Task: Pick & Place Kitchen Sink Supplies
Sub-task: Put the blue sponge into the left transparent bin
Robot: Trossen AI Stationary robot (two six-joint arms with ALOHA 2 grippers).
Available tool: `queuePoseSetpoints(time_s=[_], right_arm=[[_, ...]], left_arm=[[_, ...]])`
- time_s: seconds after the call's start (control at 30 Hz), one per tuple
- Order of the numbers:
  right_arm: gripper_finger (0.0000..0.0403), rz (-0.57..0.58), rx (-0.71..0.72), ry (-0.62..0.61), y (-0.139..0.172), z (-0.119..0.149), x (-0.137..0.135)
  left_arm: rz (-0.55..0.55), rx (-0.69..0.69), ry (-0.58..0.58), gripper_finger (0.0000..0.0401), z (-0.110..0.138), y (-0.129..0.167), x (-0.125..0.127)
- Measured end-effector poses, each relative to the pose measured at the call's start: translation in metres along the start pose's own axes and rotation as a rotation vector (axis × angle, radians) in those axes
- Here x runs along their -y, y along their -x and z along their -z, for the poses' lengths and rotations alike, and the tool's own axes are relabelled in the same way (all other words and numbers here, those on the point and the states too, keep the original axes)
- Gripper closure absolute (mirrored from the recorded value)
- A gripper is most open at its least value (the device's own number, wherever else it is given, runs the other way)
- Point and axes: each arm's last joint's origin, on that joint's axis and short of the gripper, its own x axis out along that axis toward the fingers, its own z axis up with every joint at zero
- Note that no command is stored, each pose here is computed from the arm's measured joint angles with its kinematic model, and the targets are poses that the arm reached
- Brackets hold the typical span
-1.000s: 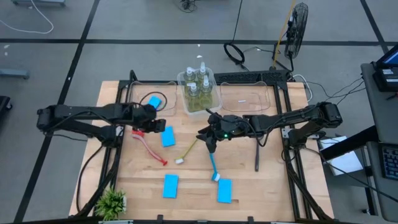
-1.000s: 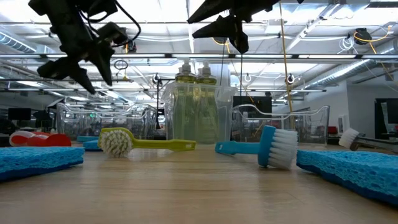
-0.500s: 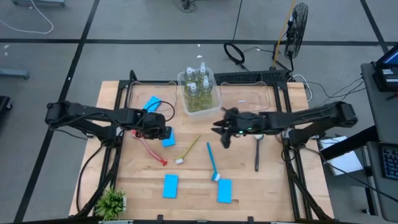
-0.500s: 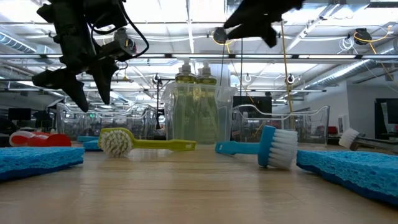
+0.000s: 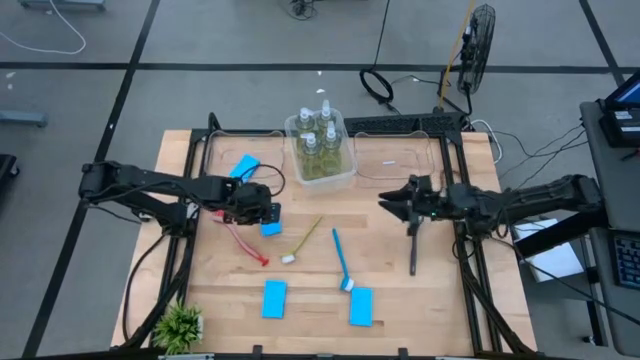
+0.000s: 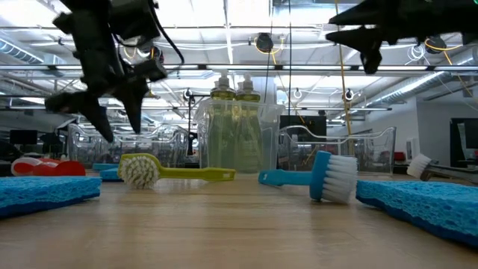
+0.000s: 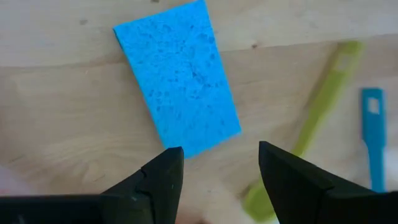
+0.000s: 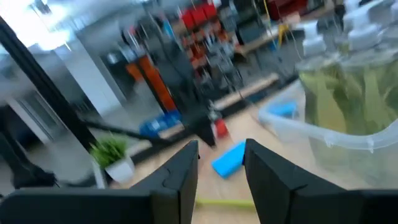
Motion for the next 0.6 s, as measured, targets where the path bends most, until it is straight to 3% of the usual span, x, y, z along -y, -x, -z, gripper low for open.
queuePoseSetpoints(time_s=[0.23,0.6], right_arm=[[0.0287,-0.105,0.190,-0.063,0.026,0.022,0.018],[0.0287,-0.124,0.217,-0.115,0.034,0.033,0.026]], left_arm=[[-0.121,0.013,0.048,0.0192,-0.004,-0.020,-0.003],[-0.176,0.026,0.102,0.0192,-0.022,-0.038,-0.007]])
